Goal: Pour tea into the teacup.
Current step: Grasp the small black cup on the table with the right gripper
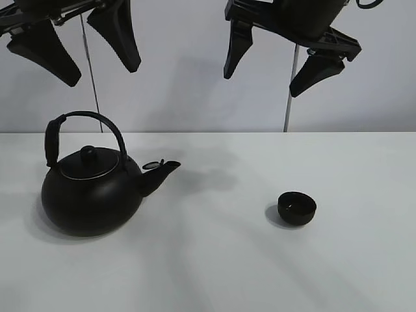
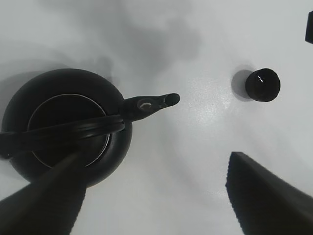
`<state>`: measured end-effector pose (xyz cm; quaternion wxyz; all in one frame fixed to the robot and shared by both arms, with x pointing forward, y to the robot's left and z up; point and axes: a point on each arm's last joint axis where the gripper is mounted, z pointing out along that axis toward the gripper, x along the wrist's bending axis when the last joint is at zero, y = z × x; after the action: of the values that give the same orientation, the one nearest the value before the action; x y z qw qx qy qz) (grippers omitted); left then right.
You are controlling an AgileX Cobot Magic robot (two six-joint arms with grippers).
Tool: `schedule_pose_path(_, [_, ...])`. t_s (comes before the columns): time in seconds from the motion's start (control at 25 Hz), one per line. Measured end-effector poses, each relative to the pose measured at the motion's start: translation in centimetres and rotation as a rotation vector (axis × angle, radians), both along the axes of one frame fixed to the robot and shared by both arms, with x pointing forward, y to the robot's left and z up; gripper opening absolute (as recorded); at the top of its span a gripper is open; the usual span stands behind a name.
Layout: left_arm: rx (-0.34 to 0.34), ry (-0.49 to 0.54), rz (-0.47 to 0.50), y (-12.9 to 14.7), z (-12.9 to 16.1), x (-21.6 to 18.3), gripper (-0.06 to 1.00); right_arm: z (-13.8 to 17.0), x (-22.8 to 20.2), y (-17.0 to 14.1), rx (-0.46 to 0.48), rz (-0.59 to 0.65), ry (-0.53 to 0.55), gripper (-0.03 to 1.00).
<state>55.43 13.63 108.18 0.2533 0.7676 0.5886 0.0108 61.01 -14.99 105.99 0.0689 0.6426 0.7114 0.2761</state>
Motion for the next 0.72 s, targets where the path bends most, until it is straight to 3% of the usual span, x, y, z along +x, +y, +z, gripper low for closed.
schedule_pose_path(0.24, [0.000, 0.000, 0.000, 0.0, 0.0, 0.0, 0.57, -0.5, -0.8, -0.2, -0.036, 0.018, 0.097, 0.68])
schedule_pose_path(0.48, [0.000, 0.000, 0.000, 0.0, 0.0, 0.0, 0.57, -1.2, -1.8, -2.0, -0.261, 0.060, 0.200, 0.68])
schedule_pose_path(0.72, [0.000, 0.000, 0.000, 0.0, 0.0, 0.0, 0.57, -3.2, -1.6, -2.3, -0.334, 0.114, 0.214, 0.68])
